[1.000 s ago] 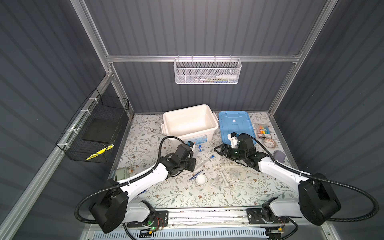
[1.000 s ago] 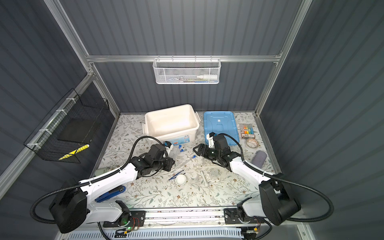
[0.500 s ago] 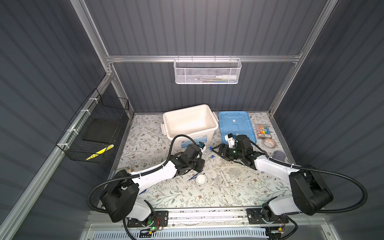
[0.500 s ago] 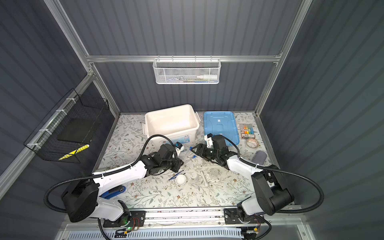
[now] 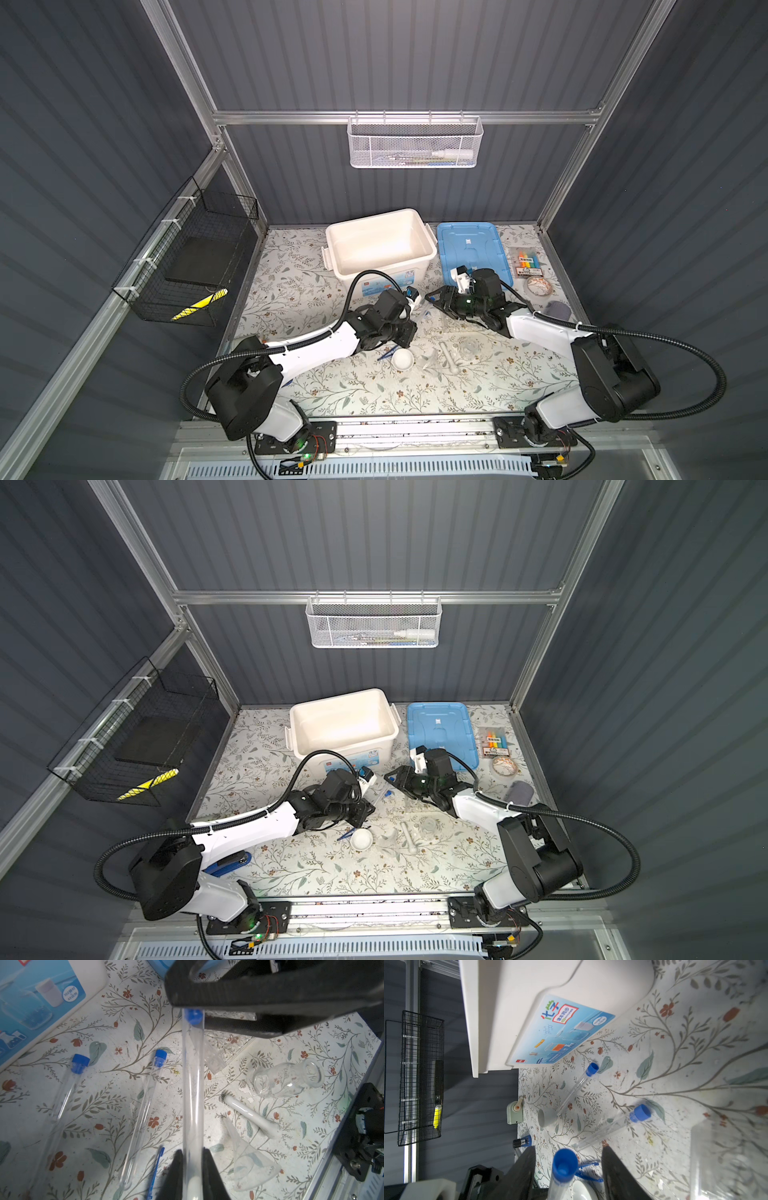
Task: Organize the chemistry lab equipment
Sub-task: 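Carry the tube toward the right gripper while right gripper grasps its blue cap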
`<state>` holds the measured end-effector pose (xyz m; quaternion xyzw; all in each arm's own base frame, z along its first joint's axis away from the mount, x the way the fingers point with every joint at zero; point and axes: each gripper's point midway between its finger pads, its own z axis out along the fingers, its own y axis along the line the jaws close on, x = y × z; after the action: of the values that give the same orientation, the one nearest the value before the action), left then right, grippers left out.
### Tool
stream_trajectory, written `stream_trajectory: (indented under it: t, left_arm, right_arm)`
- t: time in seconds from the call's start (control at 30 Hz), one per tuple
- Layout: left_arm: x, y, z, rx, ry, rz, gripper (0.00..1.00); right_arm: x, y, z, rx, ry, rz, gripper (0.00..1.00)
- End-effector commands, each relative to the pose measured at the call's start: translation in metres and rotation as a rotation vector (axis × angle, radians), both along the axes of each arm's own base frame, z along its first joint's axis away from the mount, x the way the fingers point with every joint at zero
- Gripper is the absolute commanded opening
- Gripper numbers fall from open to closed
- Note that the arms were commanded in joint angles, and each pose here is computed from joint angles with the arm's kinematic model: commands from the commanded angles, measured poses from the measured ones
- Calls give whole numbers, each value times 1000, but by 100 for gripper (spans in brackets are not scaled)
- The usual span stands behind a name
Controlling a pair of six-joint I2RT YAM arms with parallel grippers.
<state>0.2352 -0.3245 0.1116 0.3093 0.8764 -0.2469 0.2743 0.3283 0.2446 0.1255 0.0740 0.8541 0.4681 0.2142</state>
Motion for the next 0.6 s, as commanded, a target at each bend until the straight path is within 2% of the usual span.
stream_trajectory:
  t: [0.0, 0.33, 0.57]
  left_arm:
    - [0, -12, 8, -21, -19, -42, 12]
    - [1, -16, 8, -32, -13, -38, 12]
    - [2, -17, 9, -49, -14, -27, 12]
  right_arm:
    - [5, -3, 3, 12, -24, -21, 50]
    - [4, -2, 4, 38, -24, -12, 37]
    - [1, 0, 4, 47, -20, 2, 32]
